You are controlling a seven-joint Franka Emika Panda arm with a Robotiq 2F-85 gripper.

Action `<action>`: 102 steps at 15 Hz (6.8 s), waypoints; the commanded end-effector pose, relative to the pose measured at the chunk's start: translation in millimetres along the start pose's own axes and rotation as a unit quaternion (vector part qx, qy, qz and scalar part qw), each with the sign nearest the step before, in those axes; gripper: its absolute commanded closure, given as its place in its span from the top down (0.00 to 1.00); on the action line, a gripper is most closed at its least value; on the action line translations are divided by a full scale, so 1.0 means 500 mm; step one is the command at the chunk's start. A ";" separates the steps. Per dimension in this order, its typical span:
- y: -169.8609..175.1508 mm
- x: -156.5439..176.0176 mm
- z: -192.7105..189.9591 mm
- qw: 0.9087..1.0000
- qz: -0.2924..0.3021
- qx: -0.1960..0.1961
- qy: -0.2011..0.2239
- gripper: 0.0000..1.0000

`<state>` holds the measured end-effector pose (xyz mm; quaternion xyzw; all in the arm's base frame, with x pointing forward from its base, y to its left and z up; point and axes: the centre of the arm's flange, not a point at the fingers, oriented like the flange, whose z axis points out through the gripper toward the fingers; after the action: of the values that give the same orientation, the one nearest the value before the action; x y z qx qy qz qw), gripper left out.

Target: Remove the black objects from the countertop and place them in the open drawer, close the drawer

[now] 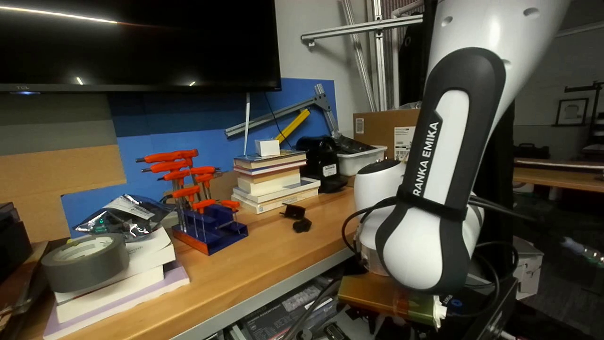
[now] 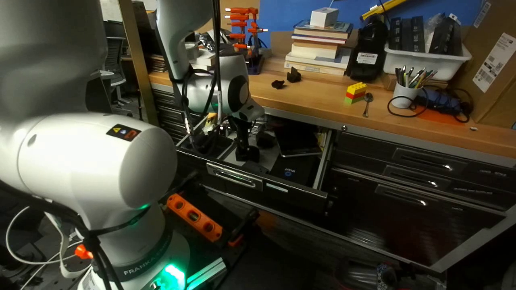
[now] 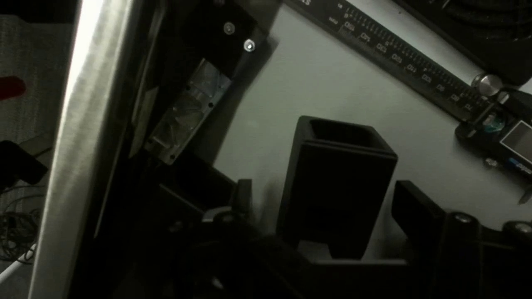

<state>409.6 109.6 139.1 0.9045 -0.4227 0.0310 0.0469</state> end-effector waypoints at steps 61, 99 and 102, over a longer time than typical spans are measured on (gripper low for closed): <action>-0.393 0.314 -0.289 0.913 -0.405 0.054 -0.026 0.21; -0.112 -0.010 -0.055 0.969 -0.243 0.048 0.017 0.21; -0.123 0.001 -0.032 0.971 -0.234 0.040 0.013 0.21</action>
<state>444.3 142.0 163.8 0.9815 -0.1866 0.0387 0.0195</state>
